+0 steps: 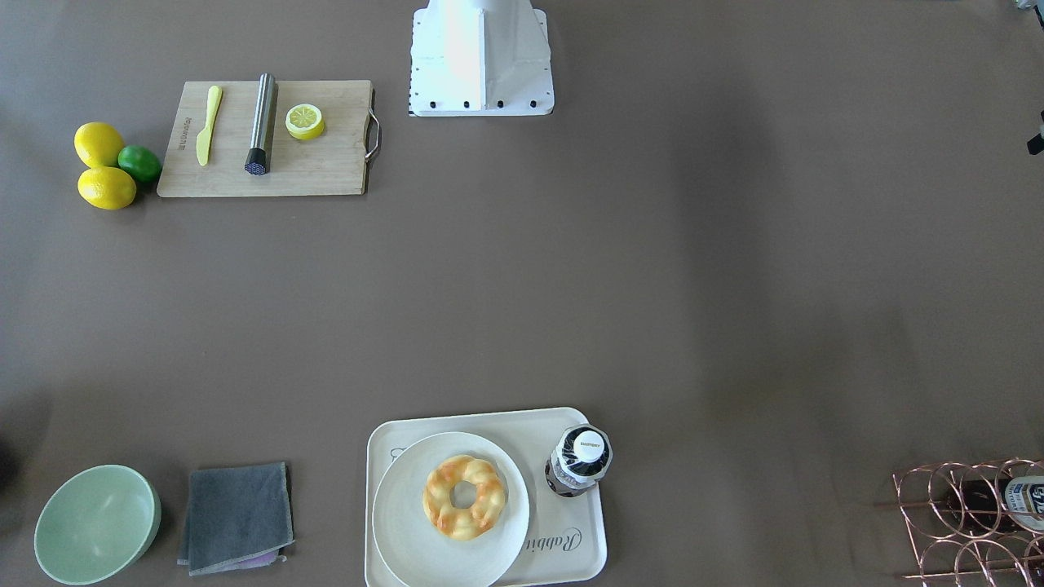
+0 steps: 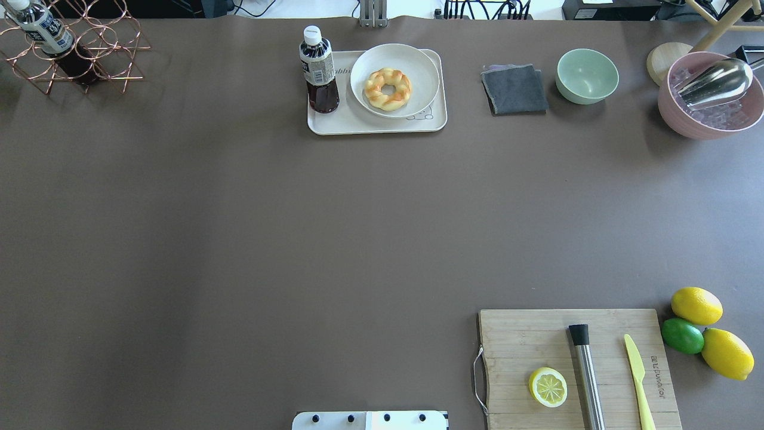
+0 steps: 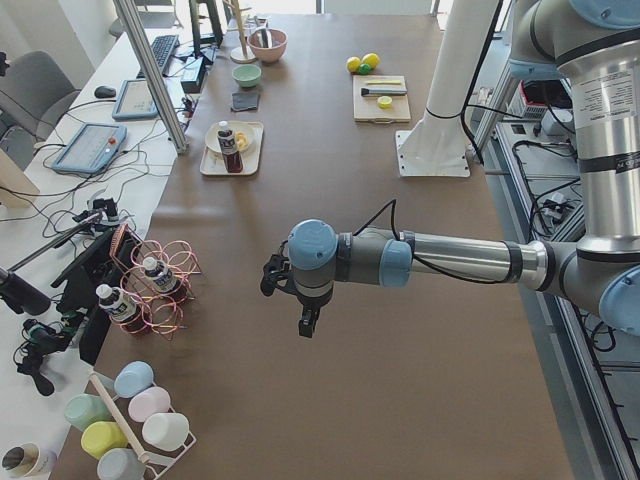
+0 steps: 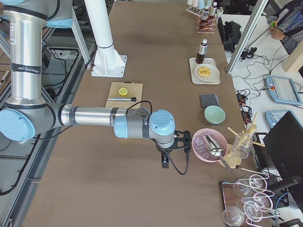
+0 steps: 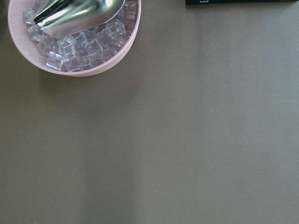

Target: Place donut on tray

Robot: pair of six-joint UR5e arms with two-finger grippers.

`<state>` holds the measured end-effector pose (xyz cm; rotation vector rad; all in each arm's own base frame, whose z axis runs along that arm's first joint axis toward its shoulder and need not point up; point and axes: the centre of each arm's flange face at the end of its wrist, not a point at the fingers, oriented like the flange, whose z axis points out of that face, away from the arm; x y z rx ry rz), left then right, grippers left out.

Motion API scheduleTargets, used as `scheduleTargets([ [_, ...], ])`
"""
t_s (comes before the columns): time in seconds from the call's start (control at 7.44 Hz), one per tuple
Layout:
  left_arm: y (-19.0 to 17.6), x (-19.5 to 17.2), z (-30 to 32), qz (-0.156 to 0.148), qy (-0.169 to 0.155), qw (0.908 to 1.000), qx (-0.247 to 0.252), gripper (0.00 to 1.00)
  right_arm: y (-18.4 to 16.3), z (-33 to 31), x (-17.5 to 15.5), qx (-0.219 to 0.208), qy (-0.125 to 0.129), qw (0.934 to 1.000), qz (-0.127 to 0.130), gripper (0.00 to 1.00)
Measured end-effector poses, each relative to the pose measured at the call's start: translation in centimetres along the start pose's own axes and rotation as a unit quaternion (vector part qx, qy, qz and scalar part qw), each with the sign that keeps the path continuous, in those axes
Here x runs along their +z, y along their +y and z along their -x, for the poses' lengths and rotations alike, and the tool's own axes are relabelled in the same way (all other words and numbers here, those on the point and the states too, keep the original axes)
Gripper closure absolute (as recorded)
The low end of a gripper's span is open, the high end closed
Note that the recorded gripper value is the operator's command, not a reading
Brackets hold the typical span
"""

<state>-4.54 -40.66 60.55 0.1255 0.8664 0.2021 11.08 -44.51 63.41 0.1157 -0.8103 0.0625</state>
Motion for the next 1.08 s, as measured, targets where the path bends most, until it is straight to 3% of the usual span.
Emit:
scheduleTargets([
  [1.08,2.2,-3.5,3.4,-0.050,-0.012,0.9984,-0.022,0.02,0.2,-0.7,-0.8,0.008,0.003,1.0000,-0.005,0.00],
])
